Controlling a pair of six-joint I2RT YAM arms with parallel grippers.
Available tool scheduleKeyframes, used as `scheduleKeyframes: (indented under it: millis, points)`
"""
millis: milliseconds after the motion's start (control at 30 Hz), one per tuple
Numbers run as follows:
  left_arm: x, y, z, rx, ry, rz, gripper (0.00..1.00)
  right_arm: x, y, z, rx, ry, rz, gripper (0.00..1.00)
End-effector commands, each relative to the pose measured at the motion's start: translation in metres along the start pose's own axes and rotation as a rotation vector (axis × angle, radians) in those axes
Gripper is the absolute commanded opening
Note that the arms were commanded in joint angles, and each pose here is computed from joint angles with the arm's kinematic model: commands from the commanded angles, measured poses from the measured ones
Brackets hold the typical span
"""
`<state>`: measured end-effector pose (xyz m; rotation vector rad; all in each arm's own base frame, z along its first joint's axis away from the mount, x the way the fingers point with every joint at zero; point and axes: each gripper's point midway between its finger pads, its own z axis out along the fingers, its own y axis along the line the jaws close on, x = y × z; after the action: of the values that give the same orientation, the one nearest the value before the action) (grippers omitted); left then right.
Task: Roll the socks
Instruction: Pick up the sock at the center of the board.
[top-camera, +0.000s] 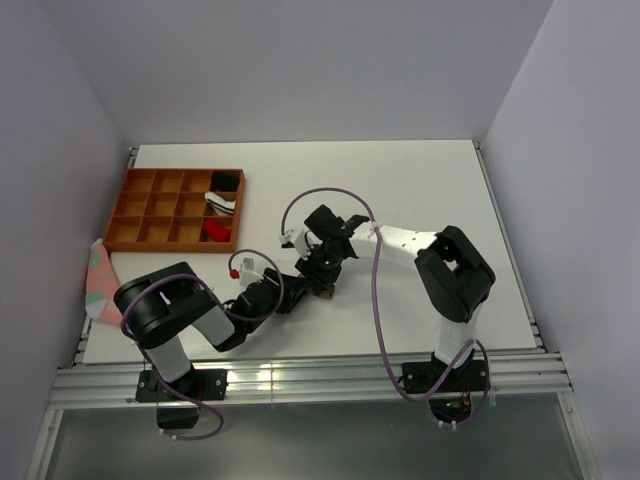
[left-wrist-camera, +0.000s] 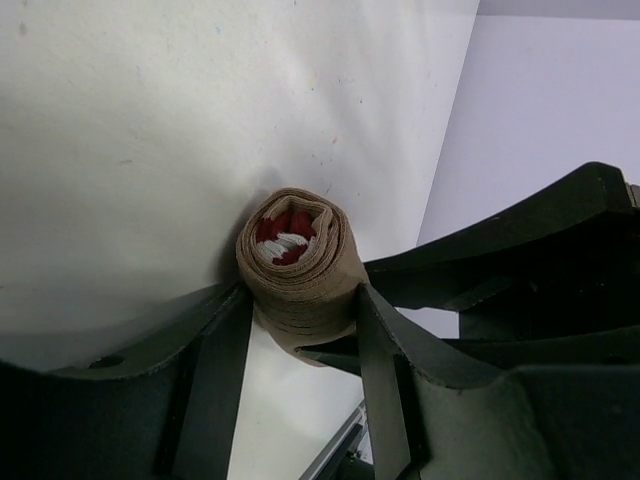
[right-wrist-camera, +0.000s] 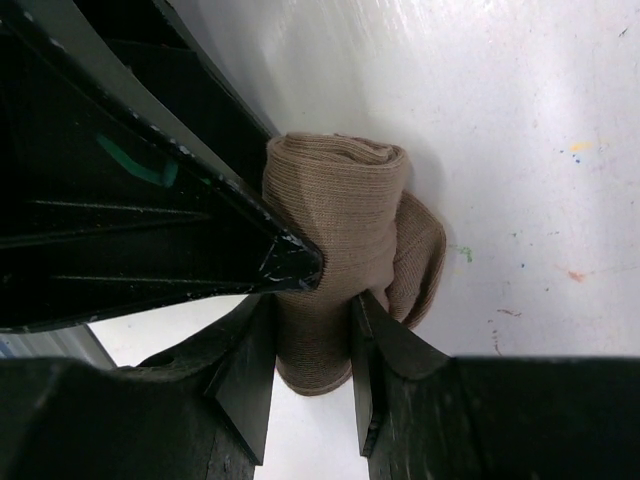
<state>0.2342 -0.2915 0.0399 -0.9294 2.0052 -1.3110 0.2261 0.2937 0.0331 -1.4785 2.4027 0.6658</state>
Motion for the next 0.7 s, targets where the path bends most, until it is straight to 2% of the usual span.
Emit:
scheduleKeyframes:
  millis: [0,100,233,667]
  points:
    - [0.001,-0.016,0.004,0.014,-0.019,-0.013,0.51,-0.028,0.022,-0.025,-0.068,-0.091,-0.014,0.01]
    - [0.002,-0.021,0.004,0.001,-0.028,-0.006,0.53,-0.033,0.025,-0.029,-0.072,-0.109,-0.018,0.01]
    - [0.005,-0.023,0.007,-0.030,-0.027,0.012,0.62,-0.038,0.028,-0.035,-0.078,-0.124,-0.017,0.01]
    - [0.013,-0.031,0.006,-0.040,-0.015,0.009,0.60,-0.055,0.043,-0.051,-0.111,-0.175,-0.039,0.01]
